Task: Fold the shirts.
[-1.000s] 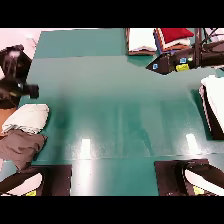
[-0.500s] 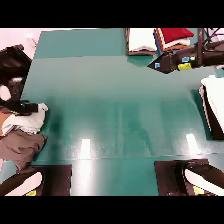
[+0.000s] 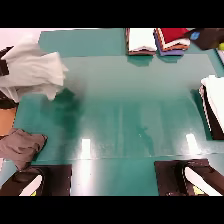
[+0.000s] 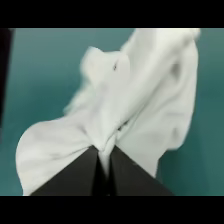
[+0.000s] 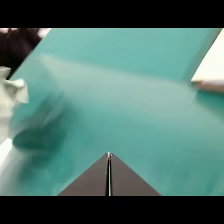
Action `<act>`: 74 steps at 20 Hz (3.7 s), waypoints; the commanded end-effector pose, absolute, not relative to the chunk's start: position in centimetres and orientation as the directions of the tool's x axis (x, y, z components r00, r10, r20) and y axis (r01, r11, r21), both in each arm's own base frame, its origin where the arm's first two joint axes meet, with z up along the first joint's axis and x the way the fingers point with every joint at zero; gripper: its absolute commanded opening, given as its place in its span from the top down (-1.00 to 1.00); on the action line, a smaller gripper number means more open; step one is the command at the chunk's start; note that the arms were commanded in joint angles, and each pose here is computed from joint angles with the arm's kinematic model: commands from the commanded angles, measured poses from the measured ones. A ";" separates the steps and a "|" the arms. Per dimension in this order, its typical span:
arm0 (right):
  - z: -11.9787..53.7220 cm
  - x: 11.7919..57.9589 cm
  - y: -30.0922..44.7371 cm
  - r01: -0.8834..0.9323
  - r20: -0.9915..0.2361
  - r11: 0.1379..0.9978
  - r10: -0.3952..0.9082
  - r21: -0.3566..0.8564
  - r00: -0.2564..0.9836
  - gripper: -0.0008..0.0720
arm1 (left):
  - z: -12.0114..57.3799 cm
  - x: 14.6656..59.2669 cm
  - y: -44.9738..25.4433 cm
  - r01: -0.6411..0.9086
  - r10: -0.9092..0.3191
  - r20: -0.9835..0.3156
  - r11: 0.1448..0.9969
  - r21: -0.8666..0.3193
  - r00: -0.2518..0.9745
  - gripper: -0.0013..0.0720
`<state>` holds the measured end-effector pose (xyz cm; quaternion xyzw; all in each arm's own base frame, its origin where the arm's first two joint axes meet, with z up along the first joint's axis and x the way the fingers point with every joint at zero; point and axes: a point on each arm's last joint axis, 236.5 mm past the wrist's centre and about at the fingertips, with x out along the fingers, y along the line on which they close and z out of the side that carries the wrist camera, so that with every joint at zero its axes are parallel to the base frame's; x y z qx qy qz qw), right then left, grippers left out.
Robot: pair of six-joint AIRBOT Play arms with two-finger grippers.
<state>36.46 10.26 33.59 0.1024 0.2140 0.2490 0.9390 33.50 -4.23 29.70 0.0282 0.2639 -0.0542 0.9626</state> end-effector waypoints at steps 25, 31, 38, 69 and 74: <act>3.5 29.6 4.7 -0.018 -0.863 0.873 0.484 0.487 0.145 -0.30 | 8.0 42.9 -9.1 0.113 -0.229 -0.849 0.974 -0.199 0.477 -0.56; -5.2 25.2 9.8 -0.017 -0.862 0.864 0.500 0.503 -0.082 -0.30 | 2.8 41.3 -7.8 0.057 -0.212 -0.888 0.977 -0.207 0.408 -0.56; -5.7 28.4 12.0 -0.041 -0.845 0.845 0.534 0.533 0.027 0.91 | 0.5 41.2 -8.5 0.036 -0.240 -0.899 0.969 -0.244 0.367 -0.56; 34.1 30.8 6.7 -0.331 -0.527 0.943 0.294 0.027 0.797 0.93 | 48.6 26.3 -11.5 0.466 -0.466 0.011 0.884 -0.031 0.885 0.91; 39.5 28.8 6.0 -0.297 -0.447 0.955 0.261 -0.012 0.856 0.93 | 50.6 22.9 -11.2 0.468 -0.466 0.073 0.883 -0.024 0.882 0.91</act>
